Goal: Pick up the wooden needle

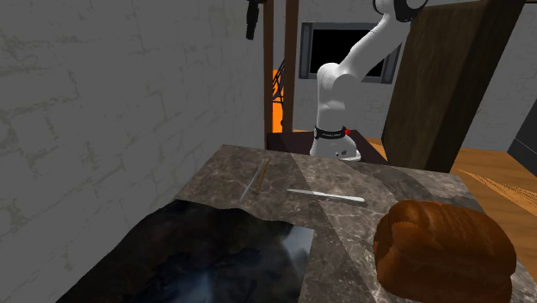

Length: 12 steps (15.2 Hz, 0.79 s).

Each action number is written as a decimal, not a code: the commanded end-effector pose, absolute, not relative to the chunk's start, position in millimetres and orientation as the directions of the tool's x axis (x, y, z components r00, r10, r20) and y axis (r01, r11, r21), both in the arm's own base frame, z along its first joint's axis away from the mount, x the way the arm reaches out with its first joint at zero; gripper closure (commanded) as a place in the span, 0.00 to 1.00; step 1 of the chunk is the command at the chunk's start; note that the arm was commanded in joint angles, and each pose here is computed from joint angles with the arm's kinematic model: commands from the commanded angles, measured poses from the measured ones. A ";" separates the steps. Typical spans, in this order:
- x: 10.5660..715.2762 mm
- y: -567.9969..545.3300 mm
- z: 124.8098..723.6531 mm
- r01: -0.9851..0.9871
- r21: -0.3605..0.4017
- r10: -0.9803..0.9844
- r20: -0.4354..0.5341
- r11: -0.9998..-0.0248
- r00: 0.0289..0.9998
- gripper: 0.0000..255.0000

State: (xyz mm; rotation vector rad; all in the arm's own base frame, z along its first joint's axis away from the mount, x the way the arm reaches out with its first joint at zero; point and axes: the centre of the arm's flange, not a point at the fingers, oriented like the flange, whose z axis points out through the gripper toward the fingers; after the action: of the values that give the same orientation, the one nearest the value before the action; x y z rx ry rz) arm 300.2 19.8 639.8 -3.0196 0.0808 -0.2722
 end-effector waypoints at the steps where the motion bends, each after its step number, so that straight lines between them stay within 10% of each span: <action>1: 300.2 19.8 639.8 -0.043 -0.113 -0.063 0.175 -0.993 0.983 0.00; 12: 343.0 86.7 517.9 0.384 -0.085 0.372 0.123 -0.920 0.920 0.00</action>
State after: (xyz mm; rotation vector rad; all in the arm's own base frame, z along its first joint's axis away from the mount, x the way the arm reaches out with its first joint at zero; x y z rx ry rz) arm 342.2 78.4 528.3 -2.9837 -0.5216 -0.1683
